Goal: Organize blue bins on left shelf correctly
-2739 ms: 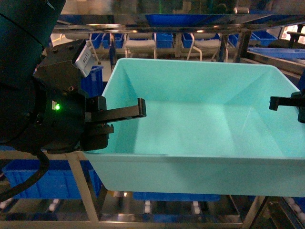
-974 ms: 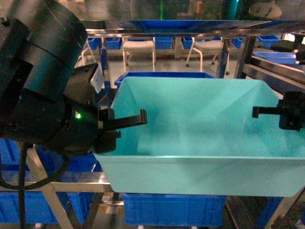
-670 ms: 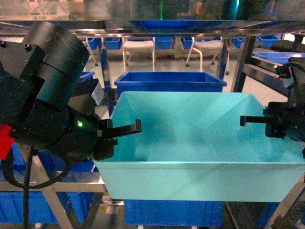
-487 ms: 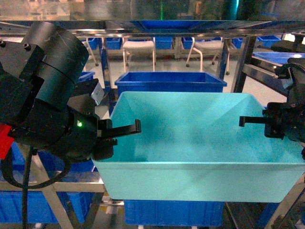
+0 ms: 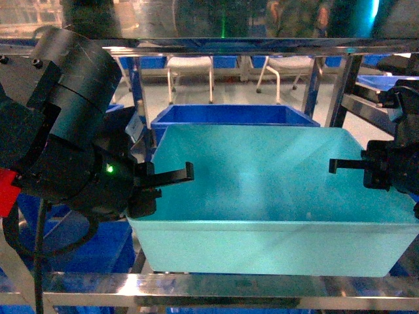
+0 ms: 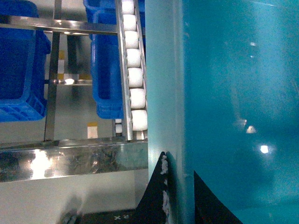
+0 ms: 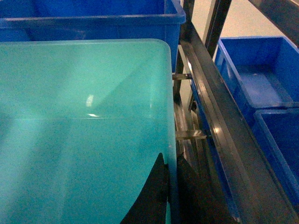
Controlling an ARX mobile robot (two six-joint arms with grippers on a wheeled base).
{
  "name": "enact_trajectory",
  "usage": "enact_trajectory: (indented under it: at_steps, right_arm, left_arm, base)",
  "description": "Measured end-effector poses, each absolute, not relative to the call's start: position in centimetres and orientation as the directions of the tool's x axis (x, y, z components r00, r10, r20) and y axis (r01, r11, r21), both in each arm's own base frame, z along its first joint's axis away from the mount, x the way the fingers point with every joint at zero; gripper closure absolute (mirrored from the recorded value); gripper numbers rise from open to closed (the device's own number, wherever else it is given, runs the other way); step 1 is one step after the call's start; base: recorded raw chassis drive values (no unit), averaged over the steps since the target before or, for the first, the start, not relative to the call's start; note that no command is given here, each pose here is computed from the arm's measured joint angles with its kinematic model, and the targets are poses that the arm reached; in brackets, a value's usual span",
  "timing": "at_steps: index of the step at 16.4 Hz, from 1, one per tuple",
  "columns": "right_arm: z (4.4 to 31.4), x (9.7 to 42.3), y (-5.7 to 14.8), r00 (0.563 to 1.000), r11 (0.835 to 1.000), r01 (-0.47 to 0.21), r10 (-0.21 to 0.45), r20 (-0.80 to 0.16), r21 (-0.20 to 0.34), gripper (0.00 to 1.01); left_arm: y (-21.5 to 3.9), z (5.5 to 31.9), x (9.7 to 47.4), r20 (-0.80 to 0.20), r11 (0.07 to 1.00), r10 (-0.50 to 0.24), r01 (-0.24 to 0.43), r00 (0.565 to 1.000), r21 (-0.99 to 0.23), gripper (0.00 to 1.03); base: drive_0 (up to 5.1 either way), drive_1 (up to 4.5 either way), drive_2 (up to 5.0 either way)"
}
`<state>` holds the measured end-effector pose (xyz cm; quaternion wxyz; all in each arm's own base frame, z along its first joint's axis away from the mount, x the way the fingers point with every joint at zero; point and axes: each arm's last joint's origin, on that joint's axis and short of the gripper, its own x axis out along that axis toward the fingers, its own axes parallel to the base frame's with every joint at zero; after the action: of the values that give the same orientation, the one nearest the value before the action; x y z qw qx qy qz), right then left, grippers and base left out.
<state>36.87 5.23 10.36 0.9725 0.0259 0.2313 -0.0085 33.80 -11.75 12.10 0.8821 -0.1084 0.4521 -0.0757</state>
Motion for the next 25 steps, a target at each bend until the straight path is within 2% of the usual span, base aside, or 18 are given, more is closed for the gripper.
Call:
enact_trajectory:
  at_steps: [3, 7, 10, 15, 20, 25]
  right_arm:
    - [10.3, 36.8, 5.2, 0.891, 0.999, 0.029, -0.005, -0.454, 0.045, 0.99]
    - [10.3, 36.8, 5.3, 0.891, 0.999, 0.026, -0.003, -0.454, 0.043, 0.99]
    - [10.3, 36.8, 5.2, 0.891, 0.999, 0.027, -0.005, -0.454, 0.042, 0.99]
    - [8.1, 38.3, 5.8, 0.888, 0.999, 0.014, 0.010, -0.459, 0.049, 0.99]
    - [6.4, 38.9, 6.6, 0.869, 1.000, 0.012, 0.002, -0.495, 0.026, 0.99]
    - [5.6, 39.7, 6.7, 0.870, 1.000, 0.011, -0.002, -0.493, 0.016, 0.99]
  left_arm:
    - [-11.7, 11.8, 33.6, -0.793, 0.967, -0.224, 0.029, 0.566, -0.252, 1.01]
    - [-11.8, 11.3, 33.4, -0.803, 0.966, -0.234, 0.035, 0.548, -0.257, 1.01]
    - [-11.8, 11.3, 33.4, -0.802, 0.966, -0.233, 0.035, 0.551, -0.256, 1.01]
    - [-11.6, 10.8, 35.5, -0.795, 0.968, -0.219, 0.026, 0.565, -0.249, 1.01]
    - [-11.0, 8.0, 36.6, -0.828, 0.969, -0.223, 0.022, 0.515, -0.247, 1.01]
    - [-11.0, 7.2, 37.9, -0.828, 0.969, -0.227, 0.036, 0.512, -0.243, 1.01]
  base:
    - [0.0, 3.08, -3.0]
    - [0.0, 0.00, 0.0]
    - [0.0, 0.00, 0.0]
    - [0.0, 0.00, 0.0]
    - [0.0, 0.00, 0.0]
    - [0.0, 0.00, 0.0]
